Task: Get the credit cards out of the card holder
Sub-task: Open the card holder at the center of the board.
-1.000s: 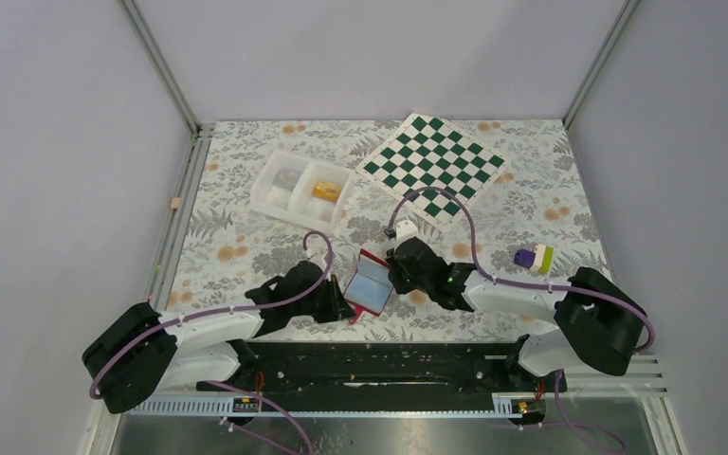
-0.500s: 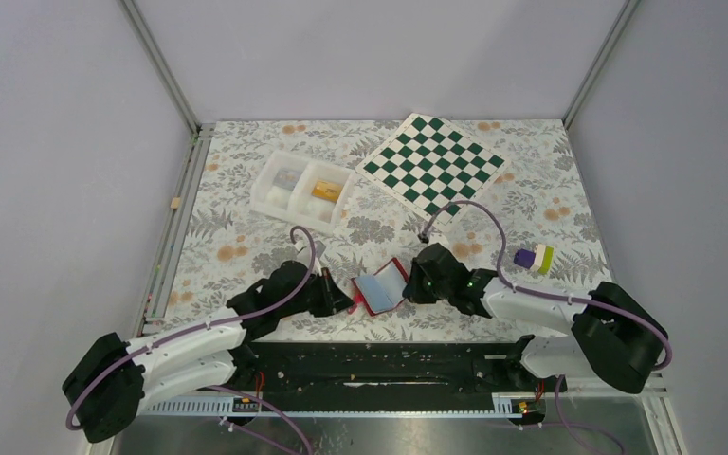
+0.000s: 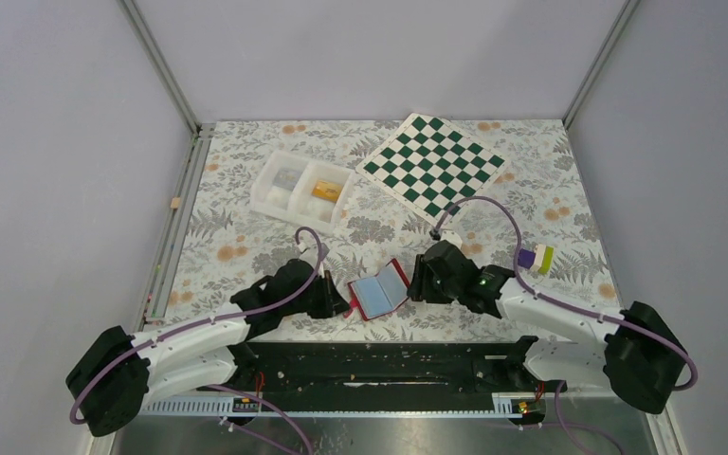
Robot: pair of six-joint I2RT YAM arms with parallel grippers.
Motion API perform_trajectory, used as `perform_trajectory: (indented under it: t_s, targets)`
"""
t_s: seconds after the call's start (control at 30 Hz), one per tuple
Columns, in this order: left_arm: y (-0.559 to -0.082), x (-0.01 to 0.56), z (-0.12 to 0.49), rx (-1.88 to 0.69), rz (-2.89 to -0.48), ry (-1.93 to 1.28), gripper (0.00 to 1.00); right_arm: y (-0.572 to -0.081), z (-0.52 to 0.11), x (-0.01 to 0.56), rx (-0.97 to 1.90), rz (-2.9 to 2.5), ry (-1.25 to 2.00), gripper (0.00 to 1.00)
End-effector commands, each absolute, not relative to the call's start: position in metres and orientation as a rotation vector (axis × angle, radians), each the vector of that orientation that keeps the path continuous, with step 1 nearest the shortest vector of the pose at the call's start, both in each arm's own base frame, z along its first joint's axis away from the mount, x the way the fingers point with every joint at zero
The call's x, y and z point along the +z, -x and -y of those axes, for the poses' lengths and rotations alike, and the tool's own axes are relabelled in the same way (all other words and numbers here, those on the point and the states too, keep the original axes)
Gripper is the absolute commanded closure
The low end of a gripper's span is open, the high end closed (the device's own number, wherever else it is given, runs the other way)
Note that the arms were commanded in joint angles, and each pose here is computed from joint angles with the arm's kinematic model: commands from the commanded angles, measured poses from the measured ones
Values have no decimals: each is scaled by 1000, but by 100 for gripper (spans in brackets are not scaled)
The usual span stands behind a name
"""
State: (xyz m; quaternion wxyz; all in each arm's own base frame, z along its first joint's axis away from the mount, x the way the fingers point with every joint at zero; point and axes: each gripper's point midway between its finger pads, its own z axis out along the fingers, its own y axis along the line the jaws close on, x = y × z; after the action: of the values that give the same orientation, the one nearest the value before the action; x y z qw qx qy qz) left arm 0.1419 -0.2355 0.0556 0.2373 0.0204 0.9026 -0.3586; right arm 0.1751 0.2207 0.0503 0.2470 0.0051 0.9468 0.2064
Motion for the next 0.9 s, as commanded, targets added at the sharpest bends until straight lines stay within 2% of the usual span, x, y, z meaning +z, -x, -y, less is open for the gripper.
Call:
perform_trajectory:
  t_s: [0.0, 0.23, 0.37, 0.67, 0.87]
  targets:
    - [-156, 80, 247, -1026, -2389, -70, 100, -187, -217, 96, 571, -2477, -2, 46]
    - [-158, 85, 251, -1052, -2373, -60, 100, -178, -262, 159, 953, -2292, 71, 53]
    - [-159, 89, 255, -1074, -2361, -59, 100, -164, -302, 168, 1129, -2275, 188, 57]
    - [-159, 95, 257, -1097, -2352, -57, 100, -164, -350, 135, 1078, -2356, 294, 65]
    - [-158, 96, 256, -1095, -2349, -55, 100, -176, -350, 109, 888, -2405, 289, 61]
